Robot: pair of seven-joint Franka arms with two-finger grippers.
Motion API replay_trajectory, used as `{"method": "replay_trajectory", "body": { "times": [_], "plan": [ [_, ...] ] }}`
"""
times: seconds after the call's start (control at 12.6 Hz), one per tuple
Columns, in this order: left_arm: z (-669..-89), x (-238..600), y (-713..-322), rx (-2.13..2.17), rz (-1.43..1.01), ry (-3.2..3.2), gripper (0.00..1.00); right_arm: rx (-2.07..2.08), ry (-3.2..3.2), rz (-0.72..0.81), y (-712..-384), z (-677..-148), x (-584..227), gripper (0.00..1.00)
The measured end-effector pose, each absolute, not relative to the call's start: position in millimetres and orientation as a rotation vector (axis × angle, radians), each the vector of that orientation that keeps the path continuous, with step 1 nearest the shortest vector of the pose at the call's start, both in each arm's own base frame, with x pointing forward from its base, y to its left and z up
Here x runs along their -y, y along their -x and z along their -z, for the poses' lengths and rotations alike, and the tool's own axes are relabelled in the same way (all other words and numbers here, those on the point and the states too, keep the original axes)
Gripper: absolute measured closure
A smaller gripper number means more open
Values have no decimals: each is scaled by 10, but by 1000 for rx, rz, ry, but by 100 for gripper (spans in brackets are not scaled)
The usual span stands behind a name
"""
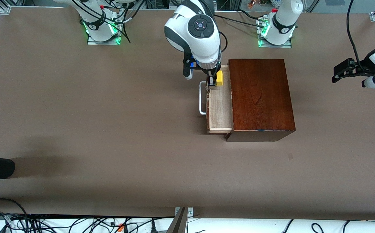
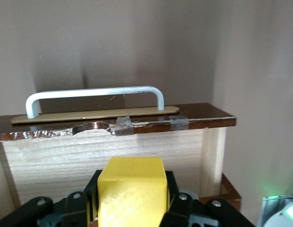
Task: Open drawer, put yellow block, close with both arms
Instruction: 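Lower the cube into the drawer and open the right gripper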
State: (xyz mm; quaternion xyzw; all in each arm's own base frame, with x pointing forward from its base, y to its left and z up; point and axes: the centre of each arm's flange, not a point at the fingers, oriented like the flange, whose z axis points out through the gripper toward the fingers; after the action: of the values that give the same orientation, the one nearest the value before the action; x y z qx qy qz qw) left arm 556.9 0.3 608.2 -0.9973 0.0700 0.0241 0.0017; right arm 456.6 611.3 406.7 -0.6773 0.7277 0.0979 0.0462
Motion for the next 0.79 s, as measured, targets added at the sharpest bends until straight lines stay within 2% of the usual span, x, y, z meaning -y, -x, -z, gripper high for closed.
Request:
{"method": "replay_trajectory", "body": {
  "times": [0.32,0.79],
  "plan": [
    [-6072,-2,-5555,-221,-95,3130,0,-2260,2029,-256,-4470,-3725,-6298,44],
    [-6064,-7,-5544,-225,-111,3130,0,-2229,2066,-187,-4506,-3308,-6355,44]
  ]
}}
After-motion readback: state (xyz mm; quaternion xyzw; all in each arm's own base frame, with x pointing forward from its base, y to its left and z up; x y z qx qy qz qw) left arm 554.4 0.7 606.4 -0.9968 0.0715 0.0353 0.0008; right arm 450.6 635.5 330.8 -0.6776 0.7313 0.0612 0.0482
